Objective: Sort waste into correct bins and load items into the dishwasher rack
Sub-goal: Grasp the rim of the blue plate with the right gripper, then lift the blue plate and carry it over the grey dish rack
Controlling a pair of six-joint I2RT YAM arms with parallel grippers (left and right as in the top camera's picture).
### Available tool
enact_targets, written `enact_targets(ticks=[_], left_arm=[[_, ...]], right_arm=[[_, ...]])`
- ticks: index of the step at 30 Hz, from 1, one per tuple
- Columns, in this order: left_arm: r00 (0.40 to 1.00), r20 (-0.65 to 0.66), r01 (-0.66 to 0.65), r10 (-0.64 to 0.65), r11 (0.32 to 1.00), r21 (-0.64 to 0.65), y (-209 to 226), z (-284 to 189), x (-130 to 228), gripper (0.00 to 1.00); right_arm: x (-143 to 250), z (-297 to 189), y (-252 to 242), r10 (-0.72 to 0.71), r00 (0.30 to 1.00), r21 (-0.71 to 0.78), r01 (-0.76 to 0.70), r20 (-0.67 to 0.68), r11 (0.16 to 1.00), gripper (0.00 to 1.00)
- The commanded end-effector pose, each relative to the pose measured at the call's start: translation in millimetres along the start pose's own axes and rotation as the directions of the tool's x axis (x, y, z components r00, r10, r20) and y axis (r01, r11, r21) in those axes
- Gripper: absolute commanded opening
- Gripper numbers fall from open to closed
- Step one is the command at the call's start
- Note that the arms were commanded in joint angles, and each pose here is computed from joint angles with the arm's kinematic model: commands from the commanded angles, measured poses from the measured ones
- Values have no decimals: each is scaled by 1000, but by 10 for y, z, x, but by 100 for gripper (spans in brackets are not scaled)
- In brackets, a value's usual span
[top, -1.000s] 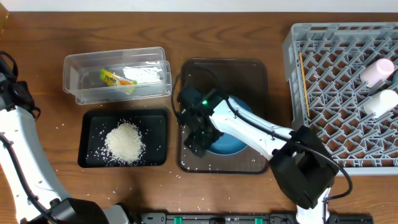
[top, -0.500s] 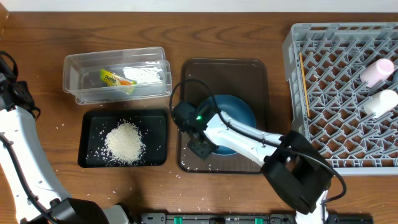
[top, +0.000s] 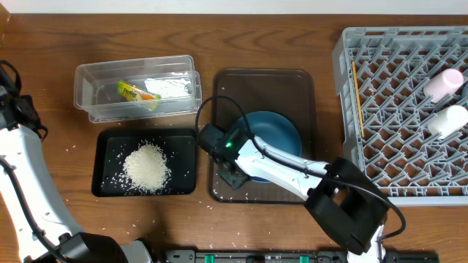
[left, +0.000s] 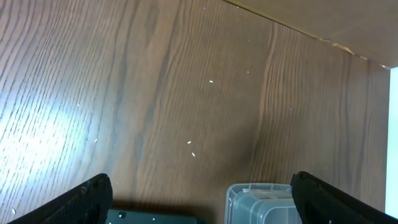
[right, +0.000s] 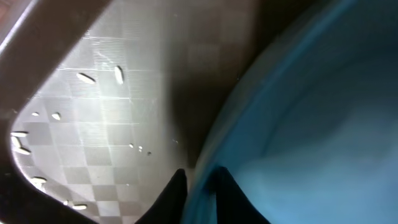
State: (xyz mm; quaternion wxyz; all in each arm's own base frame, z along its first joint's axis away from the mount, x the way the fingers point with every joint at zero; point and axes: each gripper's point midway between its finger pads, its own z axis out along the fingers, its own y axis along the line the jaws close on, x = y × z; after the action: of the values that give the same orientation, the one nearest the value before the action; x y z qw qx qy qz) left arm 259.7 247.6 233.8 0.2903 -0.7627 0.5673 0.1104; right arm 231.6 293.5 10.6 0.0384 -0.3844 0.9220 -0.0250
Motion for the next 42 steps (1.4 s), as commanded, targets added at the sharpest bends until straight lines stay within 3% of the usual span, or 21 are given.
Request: enact_targets(ticks=[1,3,16,22,28,33,38,42], left_arm=[[1000,8,-10,10,1000,-13,21,22,-18,94],[1000,8,-10,10,1000,-14,22,21,-18,94],[1000,8,-10,10,1000,-13,21,22,-18,95],[1000,8,-10,10,1000,-13,21,22,-18,95],[1000,8,-10,10,1000,-13,21,22,-18,95],[1000,8,-10,10,1000,-14,22,21,-18,95],[1000,8,-10,10,1000,-13,21,22,-18,95],[1000,8,-10,10,1000,-14,22,21,-18,95]], right_arm=[[-88,-88,23,8,1000,6,-8,26,1000,8],[-123,-124,27,9,999,4,-9,34,1000,1],[-524,-725,-145,50,991,13,-52,123,999,1],[-801,-1358,-780,154,961,82,-177,229,981,1],[-873,-1959,-1657,334,878,44,-370,342,928,1],[-707,-2194,-2371,470,799,-97,-471,375,877,1],[-462,-2265,-2932,594,712,-370,-473,374,799,1],[-228,-2469,-3301,650,633,-549,-394,419,737,1]])
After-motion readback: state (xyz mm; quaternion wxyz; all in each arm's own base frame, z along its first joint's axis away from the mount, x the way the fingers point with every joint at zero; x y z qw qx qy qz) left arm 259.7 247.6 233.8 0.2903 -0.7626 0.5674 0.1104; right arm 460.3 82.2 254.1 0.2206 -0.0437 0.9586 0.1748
